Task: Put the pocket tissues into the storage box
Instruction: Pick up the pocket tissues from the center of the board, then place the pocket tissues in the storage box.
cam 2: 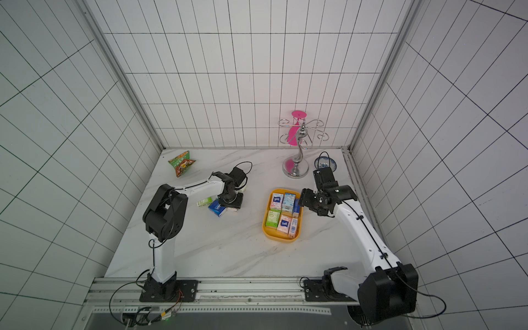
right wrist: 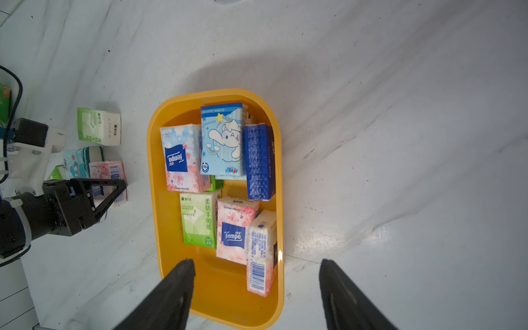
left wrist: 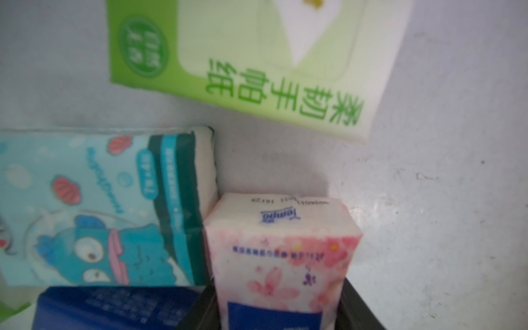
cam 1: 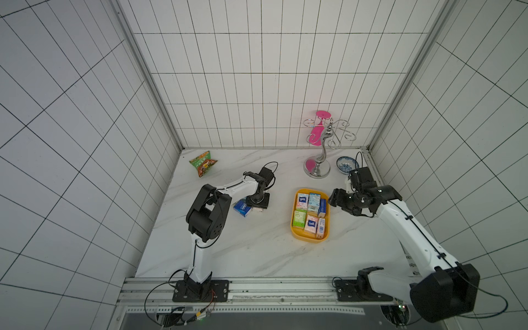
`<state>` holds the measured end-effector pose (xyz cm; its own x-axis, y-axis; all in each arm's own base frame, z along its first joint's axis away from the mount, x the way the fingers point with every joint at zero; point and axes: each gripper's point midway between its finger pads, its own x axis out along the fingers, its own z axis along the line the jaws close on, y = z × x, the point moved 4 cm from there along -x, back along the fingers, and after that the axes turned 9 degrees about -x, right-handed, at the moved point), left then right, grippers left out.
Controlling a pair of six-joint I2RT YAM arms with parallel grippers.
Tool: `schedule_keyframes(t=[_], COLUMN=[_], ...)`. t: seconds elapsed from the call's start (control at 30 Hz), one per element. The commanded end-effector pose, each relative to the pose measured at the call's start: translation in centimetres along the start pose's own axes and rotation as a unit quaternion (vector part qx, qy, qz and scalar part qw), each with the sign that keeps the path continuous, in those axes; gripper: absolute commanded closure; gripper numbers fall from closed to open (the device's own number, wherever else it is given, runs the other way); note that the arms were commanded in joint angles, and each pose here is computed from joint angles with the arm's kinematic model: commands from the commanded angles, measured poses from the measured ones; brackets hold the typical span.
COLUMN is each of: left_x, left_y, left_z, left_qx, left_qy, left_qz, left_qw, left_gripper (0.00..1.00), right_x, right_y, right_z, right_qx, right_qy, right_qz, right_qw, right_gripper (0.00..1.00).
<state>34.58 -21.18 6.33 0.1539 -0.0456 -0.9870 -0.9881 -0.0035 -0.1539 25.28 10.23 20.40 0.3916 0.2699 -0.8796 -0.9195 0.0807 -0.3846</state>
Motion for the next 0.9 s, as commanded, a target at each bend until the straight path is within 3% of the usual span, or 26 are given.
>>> schedule_keyframes(t=[0.0, 0.17, 0.43, 0.6, 0.87], left_x=[-2.2, -6.0, -11.9, -12.8, -11.1], left_y=[0.1, 0.8, 3.9, 6.8, 9.1], left_z=[-0.6, -2.8, -9.1, -13.0, -17.1], left_qx=[-0.005, -0.002, 0.009, 0.032, 0.076], left_qy=[0.016, 0.042, 0.124, 0.149, 0.144], left_qz=[-0.019, -0.036, -0.055, -0.046, -0.012], left_qw=[1.0, 0.998, 0.991, 0.987, 0.987], left_gripper=[0.49, 0.48, 0.47, 0.45, 0.45], right_x=[0.1, 0.3, 0.1, -0.1, -0.2], right_y=[0.2, 0.2, 0.3, 0.2, 0.1], right_z=[-0.6, -0.9, -2.0, -2.5, -2.8], right_qx=[0.005, 0.005, 0.016, 0.024, 0.031], right_qy=[0.016, 0.02, 0.028, 0.033, 0.033], right_qz=[0.008, 0.011, 0.007, 0.003, 0.001], right_qw=[1.0, 1.0, 0.999, 0.999, 0.999], right_gripper=[0.27, 0.27, 0.27, 0.27, 0.27])
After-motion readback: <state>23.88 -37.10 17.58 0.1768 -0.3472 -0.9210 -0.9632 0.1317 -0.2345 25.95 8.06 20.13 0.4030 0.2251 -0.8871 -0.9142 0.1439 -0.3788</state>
